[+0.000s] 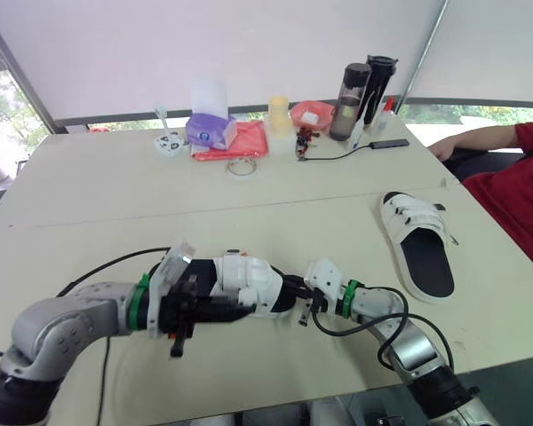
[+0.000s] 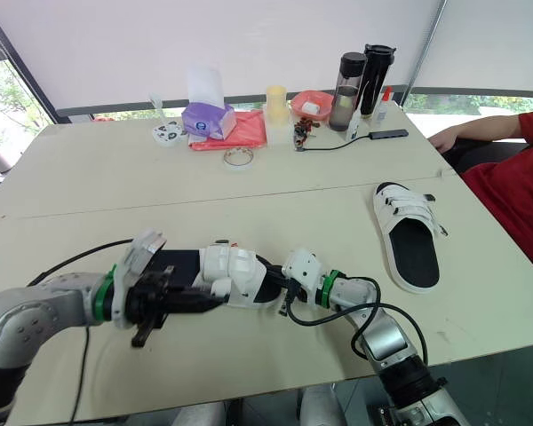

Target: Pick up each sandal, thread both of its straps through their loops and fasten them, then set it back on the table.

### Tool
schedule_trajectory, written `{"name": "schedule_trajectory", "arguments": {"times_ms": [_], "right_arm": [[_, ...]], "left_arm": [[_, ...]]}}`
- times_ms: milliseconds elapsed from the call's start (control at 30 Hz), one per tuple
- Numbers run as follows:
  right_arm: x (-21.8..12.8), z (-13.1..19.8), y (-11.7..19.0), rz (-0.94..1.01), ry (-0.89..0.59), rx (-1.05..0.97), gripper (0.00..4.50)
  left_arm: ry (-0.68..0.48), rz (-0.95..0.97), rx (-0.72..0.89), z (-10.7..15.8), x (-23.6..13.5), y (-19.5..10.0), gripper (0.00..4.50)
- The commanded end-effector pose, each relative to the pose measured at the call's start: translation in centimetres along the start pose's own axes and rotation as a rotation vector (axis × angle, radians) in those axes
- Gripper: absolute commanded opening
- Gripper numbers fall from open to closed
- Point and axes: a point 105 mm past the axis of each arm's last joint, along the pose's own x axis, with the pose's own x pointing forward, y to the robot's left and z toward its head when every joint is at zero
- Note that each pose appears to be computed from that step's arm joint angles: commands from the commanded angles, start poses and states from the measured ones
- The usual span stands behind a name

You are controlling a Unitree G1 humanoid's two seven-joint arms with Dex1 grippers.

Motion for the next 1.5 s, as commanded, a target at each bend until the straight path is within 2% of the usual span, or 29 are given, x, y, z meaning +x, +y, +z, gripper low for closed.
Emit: {"name": "schedule_trajectory", "arguments": {"times_ms": [33,200,333,533,567,667,733,967,1067,1233,1367,1433,1467,1500], "right_arm": [[-1.1,-6.1,1.2,0.004,0.227,0.111,0.0],[-1.1,-6.2,1.1,-0.006,0.229,0.112,0.0],[-1.4,-6.3,1.1,-0.015,0.233,0.114,0.0],[-1.4,-6.4,1.0,-0.023,0.235,0.119,0.0],[-1.4,-6.4,1.1,-0.022,0.235,0.119,0.0],[-1.4,-6.4,1.2,-0.022,0.235,0.122,0.0],[-1.4,-6.4,1.2,-0.019,0.236,0.122,0.0],[-1.3,-6.4,0.9,-0.022,0.234,0.118,0.0],[-1.5,-6.6,1.1,-0.018,0.24,0.115,0.0],[-1.8,-6.7,0.9,-0.014,0.245,0.112,0.0],[-1.7,-6.7,1.0,-0.003,0.245,0.109,0.0],[-1.6,-6.7,1.0,0.002,0.244,0.11,0.0],[-1.6,-6.7,1.1,0.005,0.244,0.11,0.0],[-1.6,-6.8,1.1,0.01,0.245,0.109,0.0]], "left_arm": [[-0.076,0.065,0.031,1.9,0.2,1.4,0.03],[-0.123,0.114,0.014,2.3,1.4,3.5,0.03],[-0.134,0.075,-0.004,2.7,2.2,3.4,1.38],[-0.146,0.032,0.065,4.1,1.5,2.2,4.23],[-0.15,0.03,0.084,4.5,1.3,2.0,4.38],[-0.186,0.076,0.168,6.7,0.8,2.5,4.38],[-0.166,0.096,0.24,7.6,0.8,2.7,4.38],[0.083,0.042,0.421,5.4,0.7,2.0,4.38],[0.235,0.123,0.671,3.8,-0.1,3.2,4.38],[0.372,0.111,1.187,1.3,-1.8,3.6,4.38],[0.36,0.031,1.498,-0.7,-2.8,2.8,4.38],[0.292,0.001,1.597,-1.8,-2.8,2.1,4.38],[0.249,-0.035,1.718,-2.0,-2.7,1.4,4.38],[0.18,-0.037,1.766,-2.0,-2.5,0.9,4.38]]}}
